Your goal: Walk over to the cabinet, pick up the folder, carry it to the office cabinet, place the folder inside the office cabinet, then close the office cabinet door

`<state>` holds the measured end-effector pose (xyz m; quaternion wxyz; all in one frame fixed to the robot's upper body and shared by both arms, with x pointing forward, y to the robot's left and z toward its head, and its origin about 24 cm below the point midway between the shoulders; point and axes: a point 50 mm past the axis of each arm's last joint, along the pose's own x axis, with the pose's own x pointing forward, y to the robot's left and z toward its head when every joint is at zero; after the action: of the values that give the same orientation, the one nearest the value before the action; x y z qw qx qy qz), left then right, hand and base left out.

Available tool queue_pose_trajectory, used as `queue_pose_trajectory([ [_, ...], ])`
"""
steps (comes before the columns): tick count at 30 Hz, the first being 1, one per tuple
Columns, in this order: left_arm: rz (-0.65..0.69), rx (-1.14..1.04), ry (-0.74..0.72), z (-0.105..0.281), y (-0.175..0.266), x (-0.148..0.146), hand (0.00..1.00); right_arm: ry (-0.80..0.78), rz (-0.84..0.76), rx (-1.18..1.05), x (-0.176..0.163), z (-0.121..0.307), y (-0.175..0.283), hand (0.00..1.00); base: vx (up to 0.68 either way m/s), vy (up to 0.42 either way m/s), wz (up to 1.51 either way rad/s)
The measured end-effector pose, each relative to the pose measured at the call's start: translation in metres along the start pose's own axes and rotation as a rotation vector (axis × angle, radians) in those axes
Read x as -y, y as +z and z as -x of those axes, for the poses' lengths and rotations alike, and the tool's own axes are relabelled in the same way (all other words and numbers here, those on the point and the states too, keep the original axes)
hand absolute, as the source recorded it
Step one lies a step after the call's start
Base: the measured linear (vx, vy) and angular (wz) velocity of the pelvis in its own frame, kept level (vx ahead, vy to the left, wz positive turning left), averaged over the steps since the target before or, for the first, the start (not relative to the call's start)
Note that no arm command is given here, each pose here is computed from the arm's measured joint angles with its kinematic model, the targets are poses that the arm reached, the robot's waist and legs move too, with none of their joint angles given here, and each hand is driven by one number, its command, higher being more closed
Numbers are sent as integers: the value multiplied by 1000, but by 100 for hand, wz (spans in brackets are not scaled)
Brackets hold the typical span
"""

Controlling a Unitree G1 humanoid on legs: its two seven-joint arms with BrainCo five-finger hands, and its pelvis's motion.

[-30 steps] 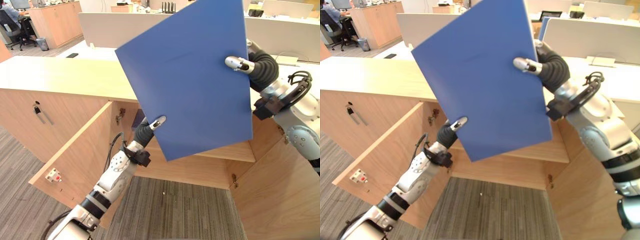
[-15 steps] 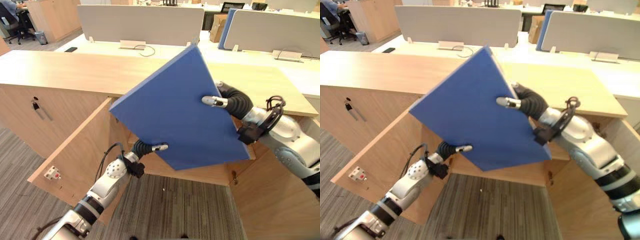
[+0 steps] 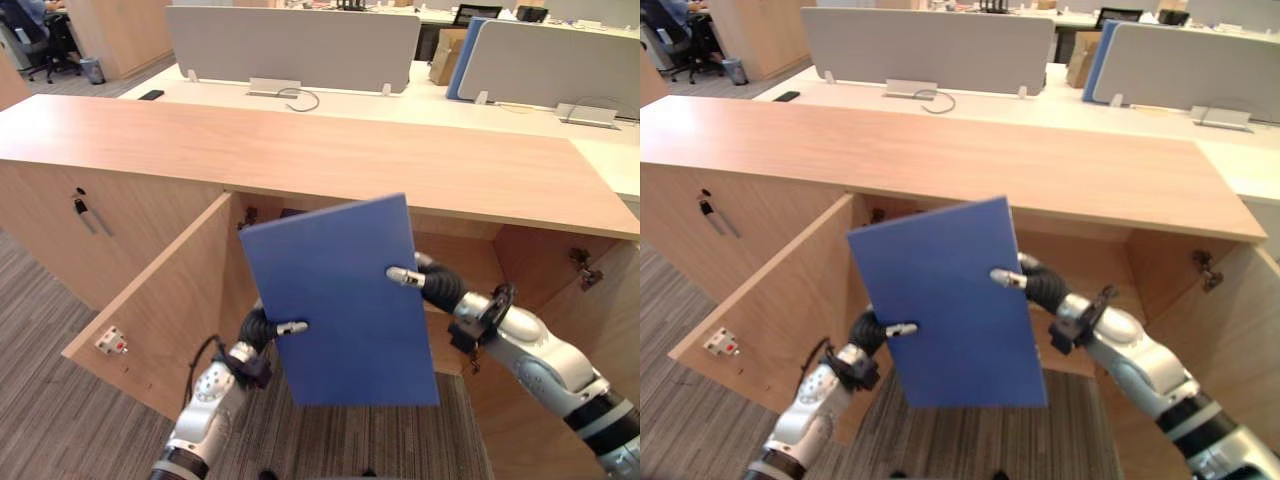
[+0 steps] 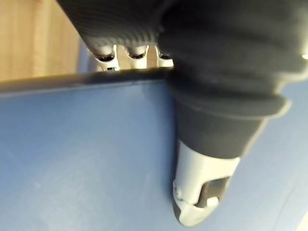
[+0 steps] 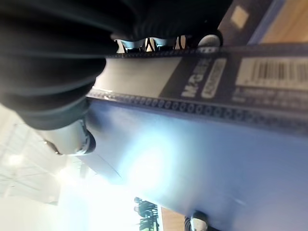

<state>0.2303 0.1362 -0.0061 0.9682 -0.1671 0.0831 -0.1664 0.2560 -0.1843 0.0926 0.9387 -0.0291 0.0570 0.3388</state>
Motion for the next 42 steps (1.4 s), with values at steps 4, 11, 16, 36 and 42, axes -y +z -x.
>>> queue_pose_trajectory([
  [4, 104, -150, 74, 21, -47, -1, 0, 38, 43, -117, -6, 11, -24, 100, 0, 0, 0],
  [11, 236, -499, 153, 64, -125, -4, 0, 132, 101, -345, -15, 25, -69, 100, 0, 0, 0],
  [16, 232, -639, 280, 90, -146, -26, 0, 93, 90, -379, -9, 28, -86, 100, -4, -9, 4],
  [36, 261, -668, 673, 129, -144, -80, 0, -999, -853, -314, 40, 83, -201, 100, 27, -29, 7],
  [42, 294, -655, 723, 130, -145, -81, 0, -1267, -1319, 13, 22, 83, -216, 100, 0, -97, 19],
])
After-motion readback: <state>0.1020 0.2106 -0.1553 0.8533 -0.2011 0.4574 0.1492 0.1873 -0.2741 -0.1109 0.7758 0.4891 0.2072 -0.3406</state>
